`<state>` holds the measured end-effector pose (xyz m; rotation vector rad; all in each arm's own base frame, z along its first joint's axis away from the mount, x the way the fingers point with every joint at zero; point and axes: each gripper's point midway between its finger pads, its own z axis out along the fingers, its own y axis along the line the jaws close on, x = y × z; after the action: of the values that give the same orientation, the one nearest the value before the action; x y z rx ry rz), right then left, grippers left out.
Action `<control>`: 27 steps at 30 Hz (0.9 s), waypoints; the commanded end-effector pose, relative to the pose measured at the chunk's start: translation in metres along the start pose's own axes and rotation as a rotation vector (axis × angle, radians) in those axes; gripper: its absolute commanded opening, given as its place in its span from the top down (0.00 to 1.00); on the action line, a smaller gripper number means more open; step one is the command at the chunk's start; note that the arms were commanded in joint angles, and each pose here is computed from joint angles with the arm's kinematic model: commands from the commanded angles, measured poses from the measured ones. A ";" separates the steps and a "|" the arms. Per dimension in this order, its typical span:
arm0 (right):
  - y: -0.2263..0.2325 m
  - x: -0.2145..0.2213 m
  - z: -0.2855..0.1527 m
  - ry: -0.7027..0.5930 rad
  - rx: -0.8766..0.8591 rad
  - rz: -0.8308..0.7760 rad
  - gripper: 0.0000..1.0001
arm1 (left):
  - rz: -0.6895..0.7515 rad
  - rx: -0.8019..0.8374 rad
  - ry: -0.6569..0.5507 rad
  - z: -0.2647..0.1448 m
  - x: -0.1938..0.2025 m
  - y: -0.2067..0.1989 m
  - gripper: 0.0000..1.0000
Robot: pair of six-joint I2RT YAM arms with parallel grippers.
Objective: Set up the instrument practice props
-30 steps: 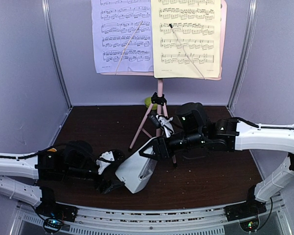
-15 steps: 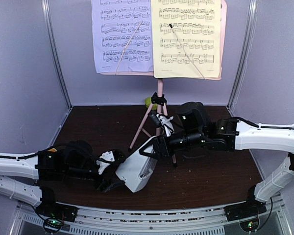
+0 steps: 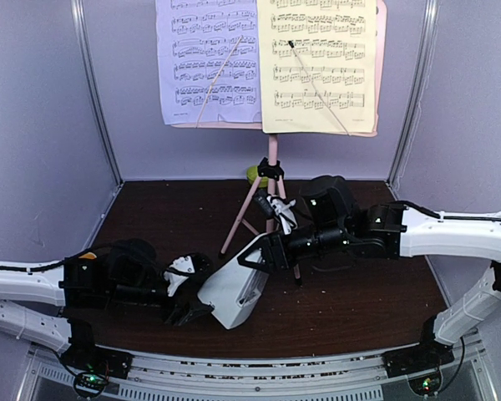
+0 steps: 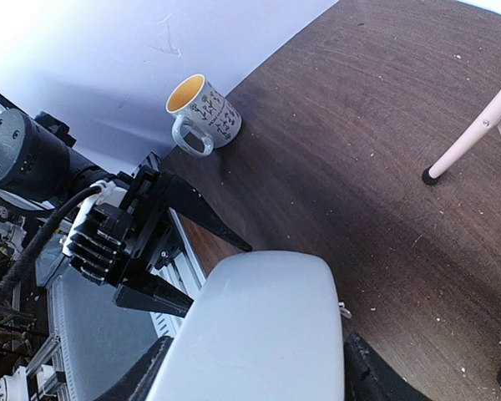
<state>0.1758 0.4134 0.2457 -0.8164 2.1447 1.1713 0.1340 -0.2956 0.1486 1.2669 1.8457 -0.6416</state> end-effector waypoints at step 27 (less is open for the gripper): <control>-0.044 -0.055 -0.006 -0.198 0.458 0.115 0.86 | -0.344 -0.390 -0.156 -0.054 0.004 0.071 0.03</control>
<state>0.2187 0.3972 0.2262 -0.5602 2.2633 0.7951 0.1613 -0.2456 0.1786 0.8229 1.8813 -0.5923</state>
